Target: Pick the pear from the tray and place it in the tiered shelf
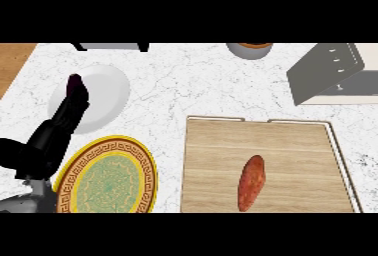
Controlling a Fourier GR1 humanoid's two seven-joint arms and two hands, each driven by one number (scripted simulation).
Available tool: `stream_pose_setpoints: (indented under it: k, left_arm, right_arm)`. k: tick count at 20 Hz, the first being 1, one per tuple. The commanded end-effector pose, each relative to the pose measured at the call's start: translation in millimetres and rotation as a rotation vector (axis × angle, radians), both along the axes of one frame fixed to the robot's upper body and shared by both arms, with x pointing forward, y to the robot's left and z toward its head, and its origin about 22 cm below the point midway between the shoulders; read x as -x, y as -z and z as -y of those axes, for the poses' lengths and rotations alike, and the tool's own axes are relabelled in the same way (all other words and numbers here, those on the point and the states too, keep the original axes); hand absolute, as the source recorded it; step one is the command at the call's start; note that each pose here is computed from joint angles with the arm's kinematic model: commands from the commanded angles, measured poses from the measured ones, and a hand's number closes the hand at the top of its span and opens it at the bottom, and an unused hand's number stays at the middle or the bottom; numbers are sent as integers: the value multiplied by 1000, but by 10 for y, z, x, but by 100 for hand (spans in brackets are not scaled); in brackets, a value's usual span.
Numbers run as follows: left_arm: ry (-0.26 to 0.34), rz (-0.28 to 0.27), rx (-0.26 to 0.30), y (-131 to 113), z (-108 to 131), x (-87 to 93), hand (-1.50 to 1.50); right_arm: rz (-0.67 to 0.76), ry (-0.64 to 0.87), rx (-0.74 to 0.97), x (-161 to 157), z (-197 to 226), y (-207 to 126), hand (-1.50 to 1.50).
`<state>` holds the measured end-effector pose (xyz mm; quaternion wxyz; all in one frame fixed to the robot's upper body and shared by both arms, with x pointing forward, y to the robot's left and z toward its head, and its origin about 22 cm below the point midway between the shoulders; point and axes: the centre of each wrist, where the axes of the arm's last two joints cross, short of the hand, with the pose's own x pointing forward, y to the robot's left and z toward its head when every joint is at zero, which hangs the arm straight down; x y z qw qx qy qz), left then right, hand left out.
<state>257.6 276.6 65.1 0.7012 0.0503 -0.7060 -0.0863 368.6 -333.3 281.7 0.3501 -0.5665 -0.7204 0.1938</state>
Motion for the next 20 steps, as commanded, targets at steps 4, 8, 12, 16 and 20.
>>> stream_pose_setpoints:
  k: [4,8,12,16,20]
  left_arm:
    - [-21,0,-6,-49,-29,-83,0]
    - [-11,11,4,-13,-143,-31,0]
    - [1,-1,11,54,-54,152,0]
    - [-9,-23,18,152,22,55,0]
    - [-37,4,-11,7,-82,-66,0]
  right_arm:
    - [-181,-82,107,-138,132,73,150]
    - [-313,-146,194,-184,337,78,150]
    - [-388,-137,201,-283,437,380,150]
    - [-376,-72,123,-327,503,557,150]
    - [-304,110,31,-303,657,654,150]
